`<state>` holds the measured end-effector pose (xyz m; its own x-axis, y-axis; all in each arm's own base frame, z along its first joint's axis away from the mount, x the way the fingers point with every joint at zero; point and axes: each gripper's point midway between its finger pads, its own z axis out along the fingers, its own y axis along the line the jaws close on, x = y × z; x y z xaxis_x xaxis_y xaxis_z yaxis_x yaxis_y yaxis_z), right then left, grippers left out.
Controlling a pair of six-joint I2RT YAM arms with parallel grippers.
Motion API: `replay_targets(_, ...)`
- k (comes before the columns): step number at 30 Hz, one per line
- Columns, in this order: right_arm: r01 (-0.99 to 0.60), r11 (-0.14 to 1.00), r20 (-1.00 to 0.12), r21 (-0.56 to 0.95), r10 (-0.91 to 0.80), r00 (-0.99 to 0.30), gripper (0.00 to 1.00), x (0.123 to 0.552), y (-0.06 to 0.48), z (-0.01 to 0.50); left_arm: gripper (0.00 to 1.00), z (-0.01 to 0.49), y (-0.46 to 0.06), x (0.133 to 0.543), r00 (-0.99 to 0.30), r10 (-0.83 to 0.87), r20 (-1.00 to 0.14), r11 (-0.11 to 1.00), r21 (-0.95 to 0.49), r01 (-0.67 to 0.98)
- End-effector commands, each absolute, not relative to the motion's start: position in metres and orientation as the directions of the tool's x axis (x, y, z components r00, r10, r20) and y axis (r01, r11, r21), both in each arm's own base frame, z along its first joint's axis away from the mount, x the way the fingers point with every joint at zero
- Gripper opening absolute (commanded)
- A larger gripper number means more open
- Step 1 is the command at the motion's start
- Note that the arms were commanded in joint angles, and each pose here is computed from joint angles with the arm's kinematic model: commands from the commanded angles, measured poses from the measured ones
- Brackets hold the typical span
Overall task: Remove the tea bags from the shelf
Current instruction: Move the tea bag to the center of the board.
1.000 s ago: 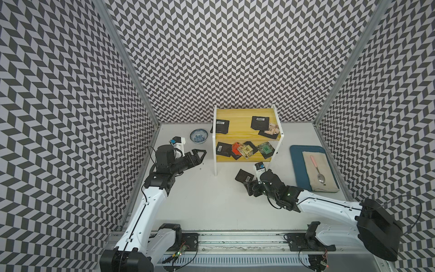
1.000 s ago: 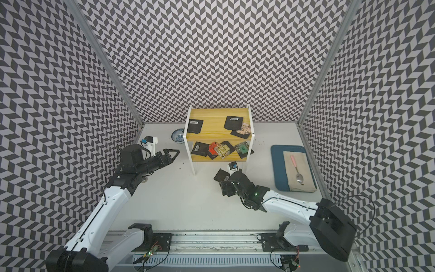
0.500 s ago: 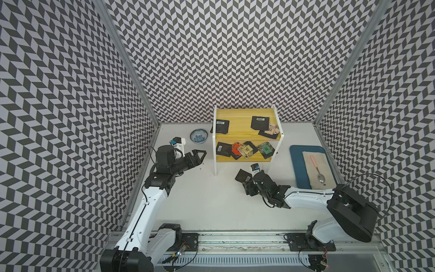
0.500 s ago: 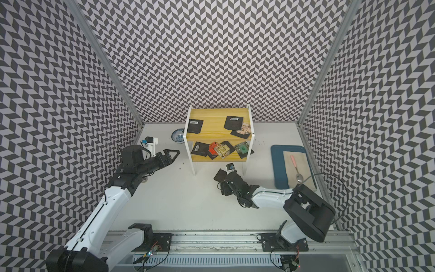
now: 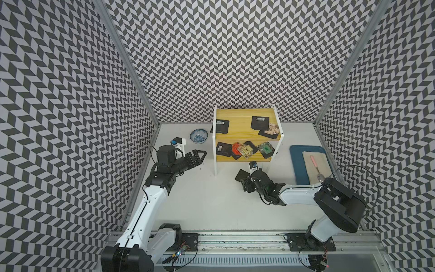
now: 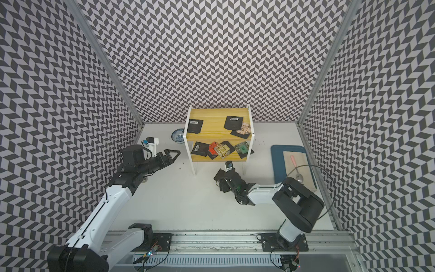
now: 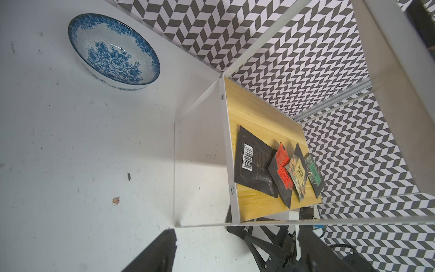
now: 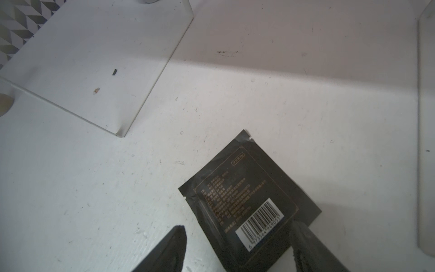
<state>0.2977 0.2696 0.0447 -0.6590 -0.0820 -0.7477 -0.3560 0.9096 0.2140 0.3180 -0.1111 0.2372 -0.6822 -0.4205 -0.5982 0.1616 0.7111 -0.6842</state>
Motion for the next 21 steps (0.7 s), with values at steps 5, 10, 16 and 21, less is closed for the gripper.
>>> replay_targets(5,-0.317,0.916,-0.773,0.248,-0.011,-0.635,0.67,0.322,0.280,0.043,0.85,0.233,-0.112,0.320,-0.679,-0.409,-0.609,0.720,-0.673,0.170)
replay_targets(10,-0.320,0.914,-0.755,0.248,-0.025,-0.655,0.63,0.317,0.278,0.034,0.85,0.232,-0.111,0.318,-0.677,-0.407,-0.613,0.726,-0.667,0.167)
replay_targets(16,-0.394,0.881,-0.719,0.262,-0.095,-0.689,0.60,0.284,0.285,0.025,0.85,0.228,-0.110,0.318,-0.679,-0.409,-0.610,0.727,-0.668,0.162)
replay_targets(21,-0.487,0.843,-0.701,0.227,-0.205,-0.683,0.60,0.248,0.299,0.022,0.84,0.224,-0.110,0.319,-0.681,-0.416,-0.603,0.723,-0.673,0.155)
